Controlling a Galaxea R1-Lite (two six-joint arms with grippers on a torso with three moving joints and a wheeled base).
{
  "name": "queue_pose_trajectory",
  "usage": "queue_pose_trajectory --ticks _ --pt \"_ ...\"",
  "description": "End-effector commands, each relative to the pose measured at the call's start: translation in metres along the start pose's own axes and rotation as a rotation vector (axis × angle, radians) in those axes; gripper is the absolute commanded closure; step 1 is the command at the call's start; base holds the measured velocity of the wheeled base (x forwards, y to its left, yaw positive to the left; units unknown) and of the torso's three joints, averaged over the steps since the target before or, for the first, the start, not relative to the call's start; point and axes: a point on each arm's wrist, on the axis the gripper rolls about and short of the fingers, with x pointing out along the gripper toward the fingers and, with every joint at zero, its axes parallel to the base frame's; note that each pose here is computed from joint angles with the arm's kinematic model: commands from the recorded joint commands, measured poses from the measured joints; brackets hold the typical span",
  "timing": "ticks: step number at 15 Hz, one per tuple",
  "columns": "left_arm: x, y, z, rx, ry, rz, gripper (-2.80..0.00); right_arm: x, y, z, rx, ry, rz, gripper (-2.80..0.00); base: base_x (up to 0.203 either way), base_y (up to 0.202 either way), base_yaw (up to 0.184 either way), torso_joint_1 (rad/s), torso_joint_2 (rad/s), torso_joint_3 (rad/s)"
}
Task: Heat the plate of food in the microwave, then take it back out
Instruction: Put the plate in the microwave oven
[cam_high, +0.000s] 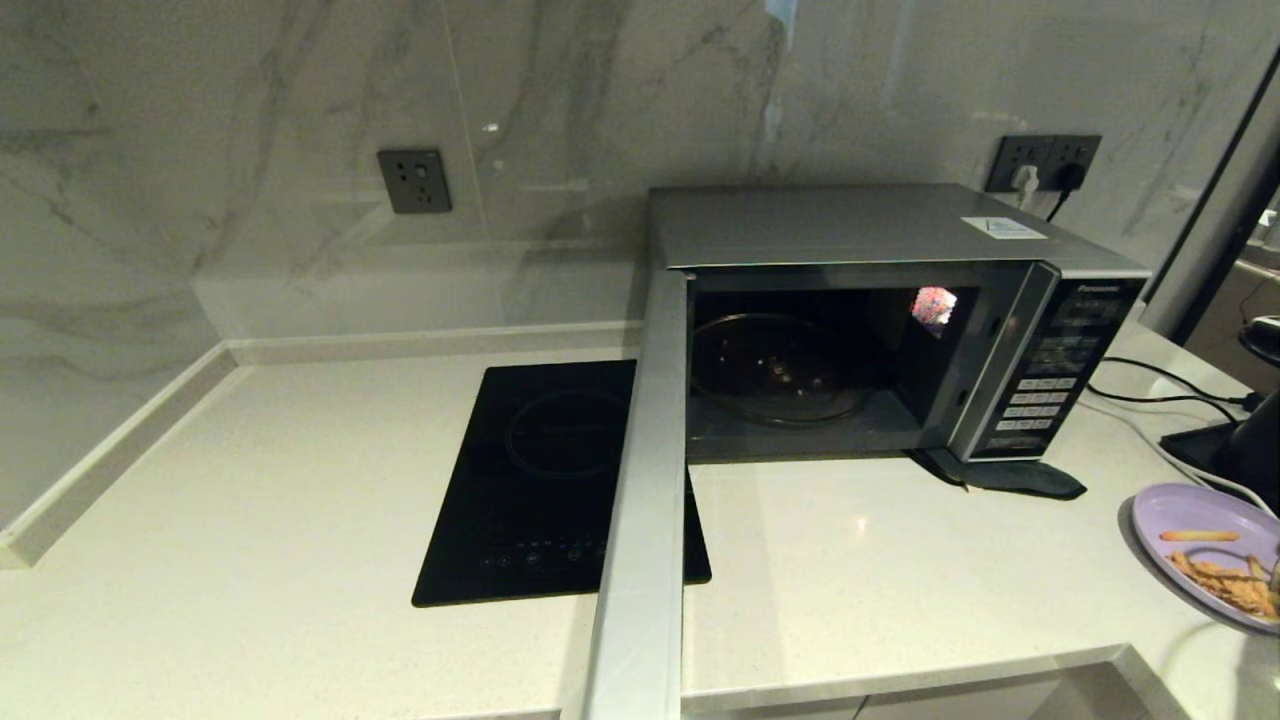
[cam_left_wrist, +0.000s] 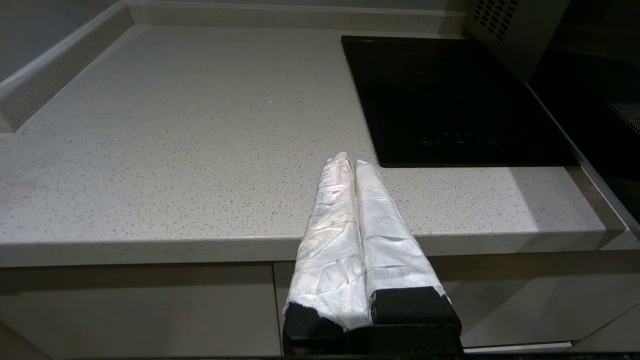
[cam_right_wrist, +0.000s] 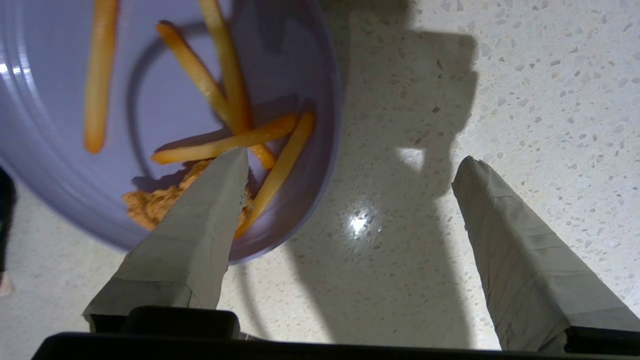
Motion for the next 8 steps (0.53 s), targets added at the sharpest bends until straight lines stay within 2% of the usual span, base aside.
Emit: queue_pose_trajectory --ticks 1,8 --pt "0.0 0.0 0.0 -0.001 0.001 0.001 0.0 0.014 -0.001 0.001 0.006 0.032 -0.022 -2.8 0.0 0.0 0.0 0.0 0.0 0.0" --pt "0.0 0.0 0.0 -0.001 0.001 0.001 0.0 0.035 0.001 0.009 0.038 0.034 -0.071 -2.8 0.0 0.0 0.0 0.0 0.0 0.0"
